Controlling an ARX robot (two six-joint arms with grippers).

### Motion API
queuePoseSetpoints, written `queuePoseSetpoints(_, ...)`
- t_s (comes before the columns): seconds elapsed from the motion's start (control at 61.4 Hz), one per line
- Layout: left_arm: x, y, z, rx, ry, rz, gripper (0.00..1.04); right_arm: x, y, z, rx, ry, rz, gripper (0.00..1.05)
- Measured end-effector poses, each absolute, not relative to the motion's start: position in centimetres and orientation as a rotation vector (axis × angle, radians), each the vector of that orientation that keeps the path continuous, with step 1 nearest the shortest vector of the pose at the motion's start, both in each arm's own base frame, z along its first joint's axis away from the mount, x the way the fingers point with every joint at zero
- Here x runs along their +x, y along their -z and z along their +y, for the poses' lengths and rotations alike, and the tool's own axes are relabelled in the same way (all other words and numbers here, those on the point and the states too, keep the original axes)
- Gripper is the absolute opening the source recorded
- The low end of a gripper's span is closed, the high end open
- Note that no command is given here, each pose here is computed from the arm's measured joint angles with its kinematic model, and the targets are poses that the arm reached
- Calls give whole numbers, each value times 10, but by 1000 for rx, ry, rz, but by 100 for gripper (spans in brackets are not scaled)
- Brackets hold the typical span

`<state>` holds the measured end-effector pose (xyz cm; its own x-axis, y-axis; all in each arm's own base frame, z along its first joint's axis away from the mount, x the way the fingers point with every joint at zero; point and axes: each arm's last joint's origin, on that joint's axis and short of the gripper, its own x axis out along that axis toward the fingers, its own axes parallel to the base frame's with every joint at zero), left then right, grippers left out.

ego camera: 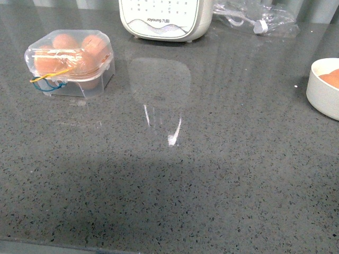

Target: Put egg into box

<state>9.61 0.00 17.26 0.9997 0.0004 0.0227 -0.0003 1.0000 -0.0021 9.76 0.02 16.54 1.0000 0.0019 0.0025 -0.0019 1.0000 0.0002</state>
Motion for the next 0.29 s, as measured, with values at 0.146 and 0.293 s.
queuePoseSetpoints(0.146, 96, -173, 0, -2, 0, -23, 98, 98, -165, 0, 0, -2, -2, 97)
queuePoseSetpoints(0.293, 96, -173, 0, -2, 0, -23, 98, 98, -165, 0, 0, -2, -2, 97)
